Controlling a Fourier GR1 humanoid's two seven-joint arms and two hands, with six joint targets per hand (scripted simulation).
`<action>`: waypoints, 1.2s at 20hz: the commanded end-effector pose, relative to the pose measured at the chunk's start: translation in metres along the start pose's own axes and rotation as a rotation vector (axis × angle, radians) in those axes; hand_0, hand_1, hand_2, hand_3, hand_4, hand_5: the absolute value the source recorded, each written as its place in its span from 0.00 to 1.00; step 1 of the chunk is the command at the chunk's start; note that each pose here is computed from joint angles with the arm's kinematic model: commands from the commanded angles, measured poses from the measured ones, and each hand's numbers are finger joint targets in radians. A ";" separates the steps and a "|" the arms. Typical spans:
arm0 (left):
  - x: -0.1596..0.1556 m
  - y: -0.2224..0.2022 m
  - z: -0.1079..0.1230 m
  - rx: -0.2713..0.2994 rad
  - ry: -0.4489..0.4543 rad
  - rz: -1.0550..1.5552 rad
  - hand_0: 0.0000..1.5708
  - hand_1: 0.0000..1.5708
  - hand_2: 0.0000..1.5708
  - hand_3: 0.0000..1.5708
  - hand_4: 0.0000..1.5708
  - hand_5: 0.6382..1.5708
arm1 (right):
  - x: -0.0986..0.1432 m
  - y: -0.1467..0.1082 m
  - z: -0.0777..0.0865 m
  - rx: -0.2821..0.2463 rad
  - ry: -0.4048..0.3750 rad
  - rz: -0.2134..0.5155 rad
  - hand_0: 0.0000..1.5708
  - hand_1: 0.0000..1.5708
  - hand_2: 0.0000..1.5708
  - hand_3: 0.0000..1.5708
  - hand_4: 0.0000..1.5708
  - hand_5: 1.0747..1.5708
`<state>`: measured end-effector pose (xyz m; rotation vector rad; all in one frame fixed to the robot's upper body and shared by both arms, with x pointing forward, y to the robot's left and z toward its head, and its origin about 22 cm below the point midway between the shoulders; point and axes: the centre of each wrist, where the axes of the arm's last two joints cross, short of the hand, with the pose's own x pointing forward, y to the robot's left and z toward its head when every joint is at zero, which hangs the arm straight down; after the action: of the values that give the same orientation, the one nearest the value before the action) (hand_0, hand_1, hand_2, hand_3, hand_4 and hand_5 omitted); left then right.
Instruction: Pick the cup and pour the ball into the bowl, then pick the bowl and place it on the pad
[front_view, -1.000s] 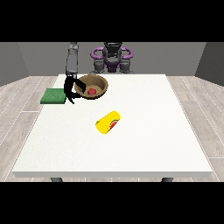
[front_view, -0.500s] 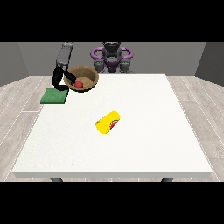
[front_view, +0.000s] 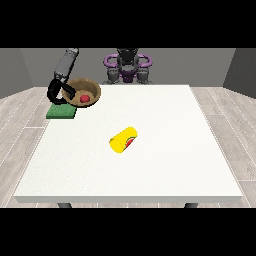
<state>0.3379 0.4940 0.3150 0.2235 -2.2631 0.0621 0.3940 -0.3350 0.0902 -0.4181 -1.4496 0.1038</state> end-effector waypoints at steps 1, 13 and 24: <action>-0.006 0.005 0.008 0.007 0.027 -0.015 0.00 0.00 0.00 0.00 0.00 0.96 | -0.025 -0.029 0.007 -0.005 0.009 0.001 1.00 1.00 1.00 1.00 0.83 0.92; 0.065 -0.006 -0.015 -0.027 -0.140 -0.013 0.00 0.00 0.00 0.00 0.08 0.96 | -0.036 -0.134 0.011 -0.116 -0.091 -0.043 1.00 1.00 1.00 0.25 0.83 0.95; 0.055 -0.020 -0.009 -0.032 -0.135 -0.012 0.00 0.00 0.00 0.00 0.00 0.96 | -0.013 -0.158 0.006 -0.118 -0.093 -0.049 1.00 1.00 1.00 0.56 0.79 0.99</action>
<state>0.3087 0.4700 0.3732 0.2130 -2.4075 0.0098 0.3550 -0.4854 0.1270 -0.4739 -1.5722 -0.0191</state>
